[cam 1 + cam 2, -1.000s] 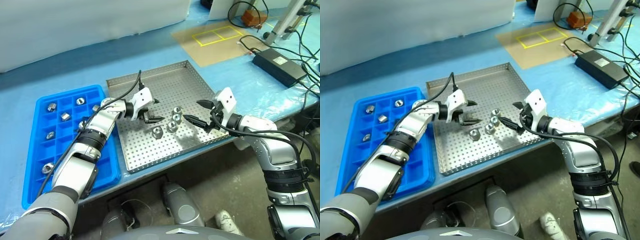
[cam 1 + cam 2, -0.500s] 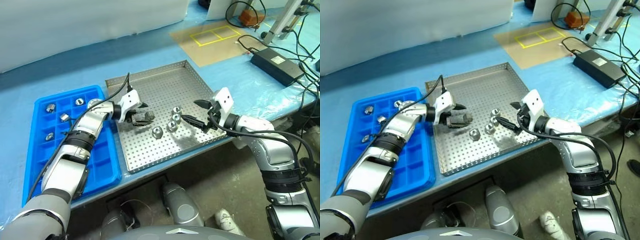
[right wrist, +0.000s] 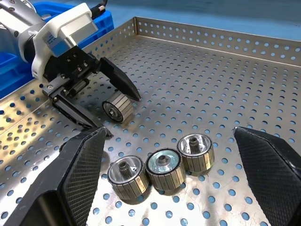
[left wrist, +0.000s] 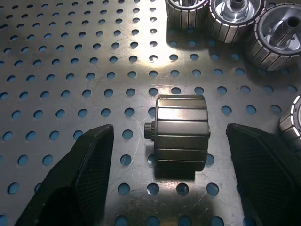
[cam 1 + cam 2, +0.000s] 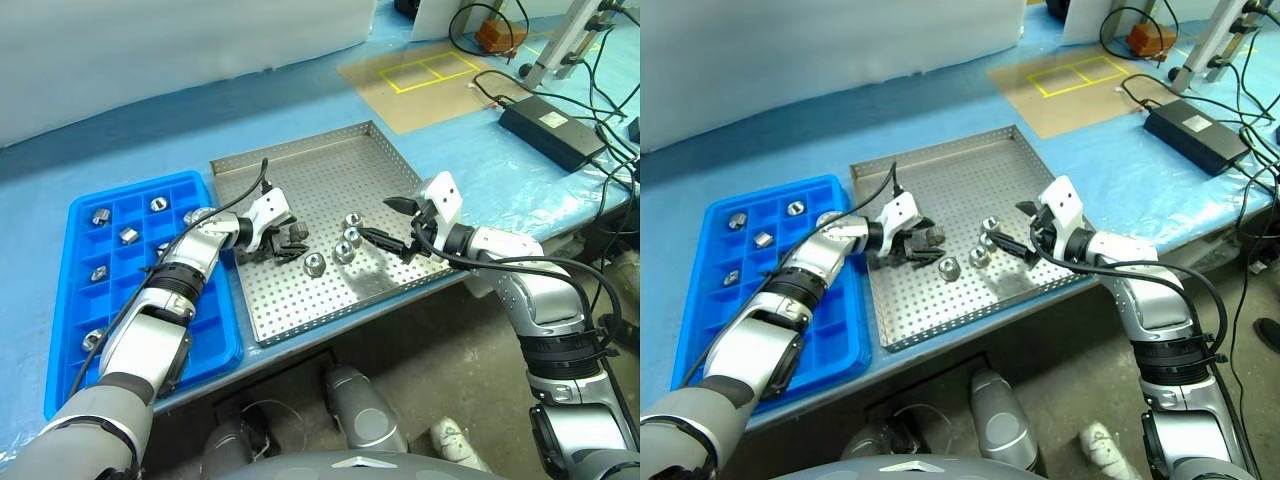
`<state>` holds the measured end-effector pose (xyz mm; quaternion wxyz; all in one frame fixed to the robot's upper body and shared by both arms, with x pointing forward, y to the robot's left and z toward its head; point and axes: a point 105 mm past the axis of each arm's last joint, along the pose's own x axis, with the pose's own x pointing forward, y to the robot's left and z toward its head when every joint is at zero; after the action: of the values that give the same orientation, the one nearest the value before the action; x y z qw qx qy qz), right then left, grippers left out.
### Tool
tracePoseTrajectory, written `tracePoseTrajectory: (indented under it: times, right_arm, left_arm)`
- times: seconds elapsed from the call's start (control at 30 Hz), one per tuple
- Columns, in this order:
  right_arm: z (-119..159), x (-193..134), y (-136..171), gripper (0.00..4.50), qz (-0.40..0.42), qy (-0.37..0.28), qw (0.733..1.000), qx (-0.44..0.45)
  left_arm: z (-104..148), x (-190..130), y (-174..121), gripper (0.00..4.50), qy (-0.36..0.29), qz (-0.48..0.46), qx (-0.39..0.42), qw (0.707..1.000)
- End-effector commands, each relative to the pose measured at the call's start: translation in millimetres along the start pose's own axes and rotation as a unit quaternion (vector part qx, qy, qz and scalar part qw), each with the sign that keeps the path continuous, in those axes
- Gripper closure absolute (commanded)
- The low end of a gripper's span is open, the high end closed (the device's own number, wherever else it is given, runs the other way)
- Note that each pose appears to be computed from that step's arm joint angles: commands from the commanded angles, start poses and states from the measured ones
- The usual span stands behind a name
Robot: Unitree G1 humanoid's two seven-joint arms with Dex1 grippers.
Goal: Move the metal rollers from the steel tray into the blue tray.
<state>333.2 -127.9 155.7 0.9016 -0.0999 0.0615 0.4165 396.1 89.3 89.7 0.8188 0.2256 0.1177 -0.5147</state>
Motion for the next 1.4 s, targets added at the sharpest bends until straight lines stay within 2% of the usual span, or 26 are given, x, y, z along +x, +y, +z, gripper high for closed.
tracePoseTrajectory:
  times: [0.03, 0.1, 0.2, 0.27, 0.37, 0.47, 0.57, 0.7, 0.8, 0.9, 1.03, 1.27, 1.33, 1.4]
  right_arm:
    - [11.5, 2.3, 3.3, 0.0, 0.006, -0.021, 1.0, -0.013]
    - [11.5, 3.6, 4.3, 0.0, 0.008, -0.021, 1.0, -0.013]
    - [12.0, 5.0, 4.8, 0.0, 0.012, -0.022, 1.0, -0.014]
    - [12.6, 6.3, 4.5, 0.0, 0.012, -0.023, 1.0, -0.014]
    - [14.3, 8.5, 5.2, 0.0, 0.016, -0.026, 0.999, -0.014]
    - [14.3, 10.2, 5.5, 0.0, 0.019, -0.026, 0.999, -0.017]
    - [15.1, 12.0, 6.0, 0.0, 0.023, -0.027, 0.999, -0.016]
    - [16.3, 15.8, 7.4, 0.0, 0.03, -0.03, 0.999, -0.017]
    - [17.4, 19.4, 9.5, 0.0, 0.039, -0.032, 0.999, -0.017]
    - [18.2, 23.9, 12.4, 0.0, 0.051, -0.034, 0.998, -0.016]
    - [18.5, 33.1, 19.0, 0.0, 0.075, -0.036, 0.996, -0.015]
    - [27.2, 60.2, 34.7, 0.0, 0.149, -0.045, 0.988, -0.025]
    - [30.7, 67.2, 40.7, 0.0, 0.173, -0.048, 0.983, -0.03]
    - [35.5, 78.7, 56.5, 0.0, 0.219, -0.051, 0.974, -0.042]
  left_arm:
    - [-1.0, -4.4, 6.0, 1.01, 0.002, 0.016, 0.008, 1.0]
    - [-0.7, -4.8, 9.2, 1.59, 0.004, 0.028, 0.01, 1.0]
    - [5.6, -4.8, 9.0, 1.59, -0.015, 0.027, 0.007, 1.0]
    - [14.0, -5.1, 8.2, 1.91, -0.043, 0.023, -0.007, 0.999]
    - [12.7, -4.9, 12.0, 2.78, -0.037, 0.043, 0.002, 0.998]
    - [13.8, -7.5, 10.7, 2.78, -0.042, 0.038, 0.007, 0.998]
    - [19.0, -12.6, 9.0, 3.16, -0.058, 0.034, 0.006, 0.998]
    - [23.5, -21.3, 8.3, 3.16, -0.066, 0.039, 0.021, 0.997]
    - [37.2, -35.0, 7.2, 3.16, -0.101, 0.048, 0.031, 0.993]
    - [43.8, -49.3, 11.2, 3.16, -0.106, 0.102, 0.049, 0.988]
    - [54.8, -77.3, 1.2, 3.16, -0.13, 0.155, 0.052, 0.978]
    - [40.3, -149.1, -42.8, 3.16, -0.109, 0.278, 0.025, 0.954]
    - [38.0, -163.6, -44.6, 3.16, -0.104, 0.32, 0.008, 0.941]
    - [30.9, -183.5, -37.1, 3.16, -0.093, 0.401, -0.009, 0.912]
